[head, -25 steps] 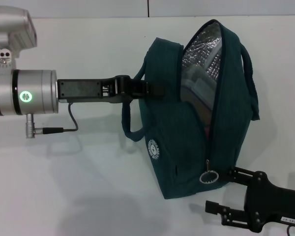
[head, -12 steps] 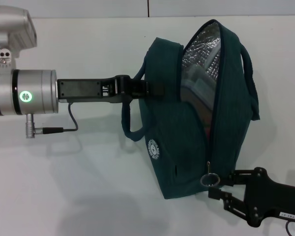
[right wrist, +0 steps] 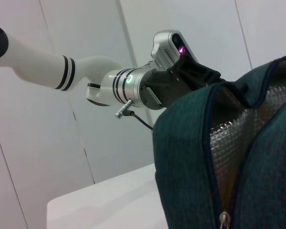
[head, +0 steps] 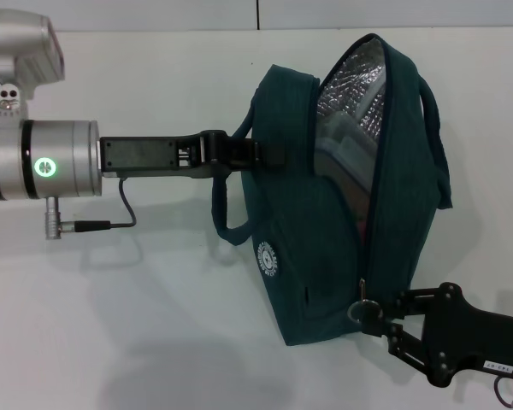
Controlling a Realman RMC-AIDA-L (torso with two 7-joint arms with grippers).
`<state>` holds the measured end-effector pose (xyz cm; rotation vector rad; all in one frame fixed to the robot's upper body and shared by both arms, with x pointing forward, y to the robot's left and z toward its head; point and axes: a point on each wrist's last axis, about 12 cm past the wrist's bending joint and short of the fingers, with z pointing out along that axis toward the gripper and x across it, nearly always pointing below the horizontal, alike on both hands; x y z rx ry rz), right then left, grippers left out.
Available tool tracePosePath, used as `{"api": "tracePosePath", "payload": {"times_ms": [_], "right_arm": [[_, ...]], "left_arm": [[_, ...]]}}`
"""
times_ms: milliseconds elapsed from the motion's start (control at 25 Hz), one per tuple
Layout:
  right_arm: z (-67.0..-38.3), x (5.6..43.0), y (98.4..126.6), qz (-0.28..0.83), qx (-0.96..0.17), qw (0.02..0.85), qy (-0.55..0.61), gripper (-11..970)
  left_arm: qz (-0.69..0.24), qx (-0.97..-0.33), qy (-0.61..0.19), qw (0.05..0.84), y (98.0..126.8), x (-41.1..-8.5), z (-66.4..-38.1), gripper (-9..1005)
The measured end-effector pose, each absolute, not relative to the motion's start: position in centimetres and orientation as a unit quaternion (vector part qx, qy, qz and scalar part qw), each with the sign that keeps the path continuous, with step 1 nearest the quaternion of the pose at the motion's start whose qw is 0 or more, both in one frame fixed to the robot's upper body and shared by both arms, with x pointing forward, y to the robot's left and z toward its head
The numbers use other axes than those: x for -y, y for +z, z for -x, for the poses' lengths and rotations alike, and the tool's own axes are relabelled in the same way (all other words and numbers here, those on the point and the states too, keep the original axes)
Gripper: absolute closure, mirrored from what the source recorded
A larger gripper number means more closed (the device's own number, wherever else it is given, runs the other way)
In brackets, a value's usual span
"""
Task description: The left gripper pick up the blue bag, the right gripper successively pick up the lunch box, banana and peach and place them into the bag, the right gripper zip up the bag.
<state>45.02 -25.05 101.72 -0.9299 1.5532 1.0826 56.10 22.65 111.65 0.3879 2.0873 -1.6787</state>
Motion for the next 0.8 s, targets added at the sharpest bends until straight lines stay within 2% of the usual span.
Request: {"api": "tracePosePath", "payload": {"times_ms": [440, 800], "right_arm": [[-44.77, 24.76, 101.89, 0.428, -0.608, 0.509, 0.433, 875], [-44.91, 24.83, 101.99, 0.420, -0.608, 0.520, 0.429, 941]], "left_arm": [[-0.139, -0.750, -0.608, 0.220, 111.70, -22.68, -56.10, 960], [-0.138, -0.750, -0.609, 0.218, 111.63, -22.64, -56.05, 959]]}}
